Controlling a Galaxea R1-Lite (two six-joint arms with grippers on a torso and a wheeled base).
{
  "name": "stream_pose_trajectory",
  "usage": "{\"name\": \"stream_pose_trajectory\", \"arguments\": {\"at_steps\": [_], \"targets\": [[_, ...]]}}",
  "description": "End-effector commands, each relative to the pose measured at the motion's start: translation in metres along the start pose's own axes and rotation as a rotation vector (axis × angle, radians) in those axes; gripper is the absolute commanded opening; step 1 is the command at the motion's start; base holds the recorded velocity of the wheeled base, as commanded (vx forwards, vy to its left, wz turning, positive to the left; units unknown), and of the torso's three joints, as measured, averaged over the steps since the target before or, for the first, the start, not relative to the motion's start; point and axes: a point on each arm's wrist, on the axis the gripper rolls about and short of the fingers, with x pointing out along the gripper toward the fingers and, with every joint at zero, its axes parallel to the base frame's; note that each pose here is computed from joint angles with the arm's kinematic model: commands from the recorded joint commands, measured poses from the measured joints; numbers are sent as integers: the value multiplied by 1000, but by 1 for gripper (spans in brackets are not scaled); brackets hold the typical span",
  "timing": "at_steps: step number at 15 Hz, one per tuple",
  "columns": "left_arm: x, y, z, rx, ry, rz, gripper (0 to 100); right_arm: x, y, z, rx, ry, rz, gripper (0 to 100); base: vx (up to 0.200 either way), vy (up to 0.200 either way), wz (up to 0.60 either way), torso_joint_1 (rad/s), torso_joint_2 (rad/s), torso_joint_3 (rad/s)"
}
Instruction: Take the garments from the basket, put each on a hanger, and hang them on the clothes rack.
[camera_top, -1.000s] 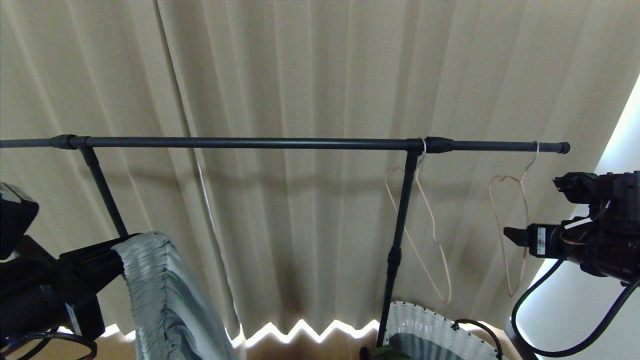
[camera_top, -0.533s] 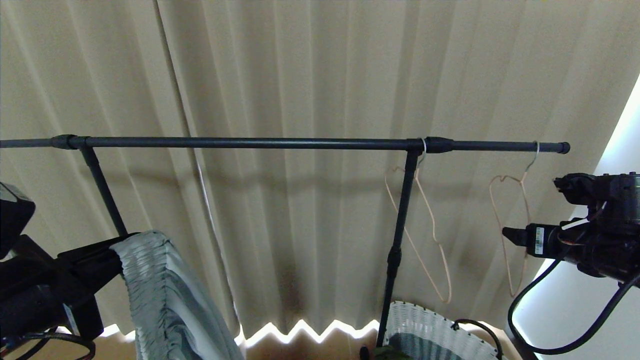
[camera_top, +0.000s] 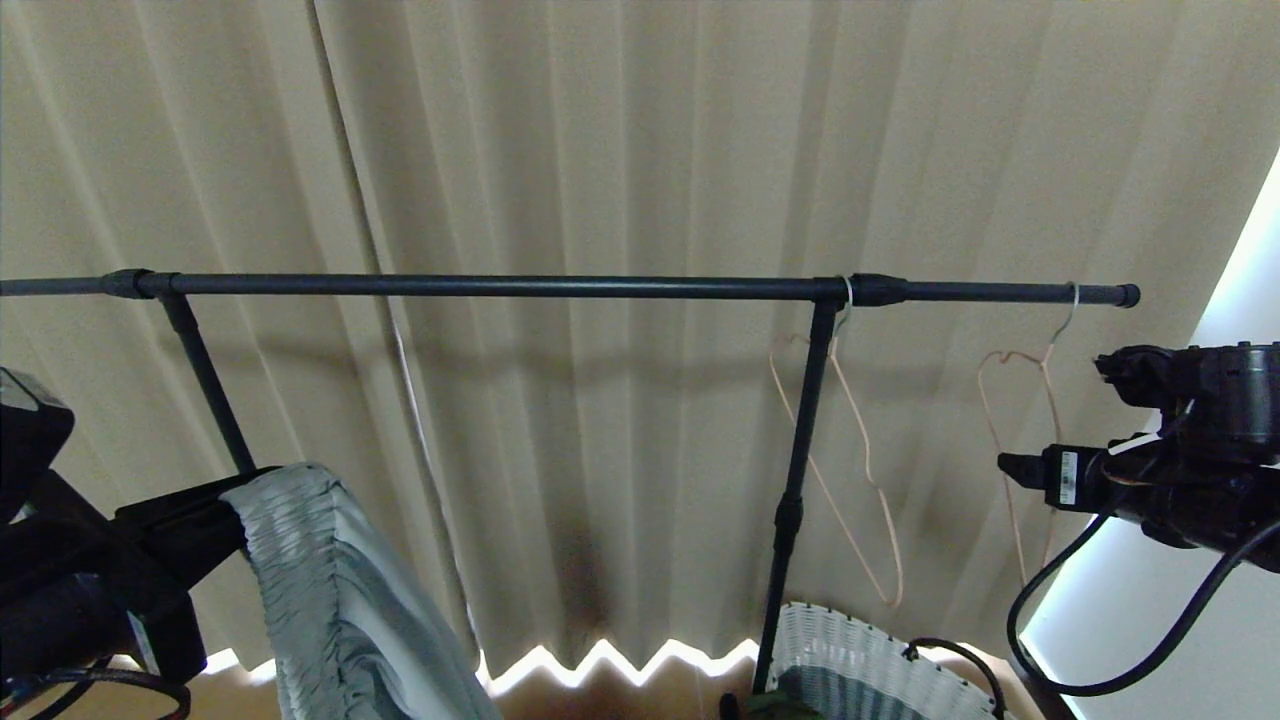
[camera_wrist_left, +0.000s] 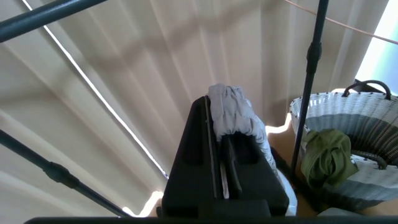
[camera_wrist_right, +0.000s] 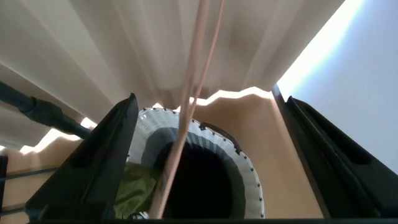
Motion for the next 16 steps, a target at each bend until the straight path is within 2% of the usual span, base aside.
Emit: {"name": "stream_pose_trajectory", "arguments": {"at_steps": [1, 3, 4, 11, 16], "targets": [[0, 0, 0, 1, 1, 0, 0, 0, 0, 1, 0, -3, 1, 100, 0, 0, 0, 0, 0, 0], [0, 0, 0, 1, 1, 0, 0, 0, 1, 2, 1, -7, 1, 100, 0, 0, 0, 0, 0, 0], [0, 0, 0, 2, 1, 1, 0, 1, 0, 2, 3, -6, 0, 0, 0, 0, 0, 0, 0, 0], [0, 0, 0, 2, 1, 1, 0, -2, -2, 2, 4, -10, -6, 0, 0, 0, 0, 0, 0, 0], [0, 0, 0, 3, 3, 2, 0, -30, -9, 9, -4, -84, 12, 0, 0, 0, 0, 0, 0, 0]]}}
